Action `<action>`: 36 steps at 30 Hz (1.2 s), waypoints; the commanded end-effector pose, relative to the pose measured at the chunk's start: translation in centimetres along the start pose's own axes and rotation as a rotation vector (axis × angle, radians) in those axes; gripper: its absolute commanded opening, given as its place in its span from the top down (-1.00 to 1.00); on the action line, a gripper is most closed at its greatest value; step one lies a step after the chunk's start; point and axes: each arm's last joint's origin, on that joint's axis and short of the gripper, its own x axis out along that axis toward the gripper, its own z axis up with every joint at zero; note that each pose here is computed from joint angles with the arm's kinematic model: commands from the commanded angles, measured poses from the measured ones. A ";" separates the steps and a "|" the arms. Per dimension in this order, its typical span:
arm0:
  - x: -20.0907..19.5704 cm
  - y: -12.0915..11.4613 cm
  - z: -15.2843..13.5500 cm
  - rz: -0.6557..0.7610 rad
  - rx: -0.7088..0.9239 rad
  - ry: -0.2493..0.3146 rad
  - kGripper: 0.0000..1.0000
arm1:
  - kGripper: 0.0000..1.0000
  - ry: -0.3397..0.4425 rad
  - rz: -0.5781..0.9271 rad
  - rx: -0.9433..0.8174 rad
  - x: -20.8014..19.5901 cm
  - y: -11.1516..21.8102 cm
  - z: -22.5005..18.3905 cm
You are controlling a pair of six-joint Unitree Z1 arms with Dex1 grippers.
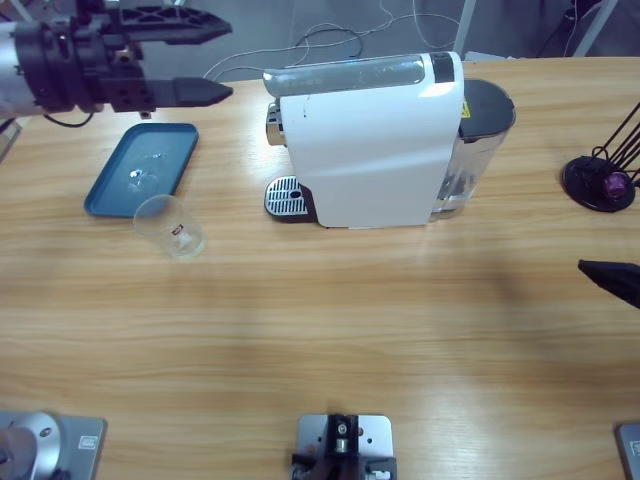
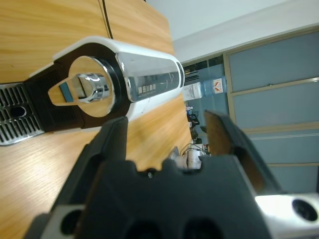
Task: Pour coffee
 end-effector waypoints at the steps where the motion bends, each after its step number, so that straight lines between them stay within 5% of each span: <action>1: 2.1 1.8 1.2 -0.042 -0.028 0.067 -0.26 | -1.00 -0.011 0.009 0.014 -0.5 0.0 -1.2; 23: 4.6 3.6 3.0 -0.038 -0.046 0.097 -0.25 | -1.00 -0.022 0.001 0.014 -0.7 -0.1 -1.3; 25: 4.6 3.5 3.0 -0.040 -0.044 0.097 -0.14 | -1.00 -0.022 0.000 0.014 -0.7 -0.1 -1.3; 28: 4.6 3.4 3.0 -0.049 -0.033 0.097 0.51 | -1.00 -0.020 0.000 0.014 -0.7 -0.1 -1.3; 30: 4.8 3.1 3.0 -0.060 -0.019 0.100 0.64 | -1.00 -0.021 0.000 0.014 -0.7 -0.1 -1.3; 32: 4.9 2.9 2.9 -0.082 0.002 0.107 1.00 | -1.00 -0.022 0.000 0.014 -0.7 -0.1 -1.3; 36: 4.9 2.5 3.0 -0.102 0.022 0.111 1.00 | -1.00 -0.022 0.000 0.014 -0.7 -0.1 -1.3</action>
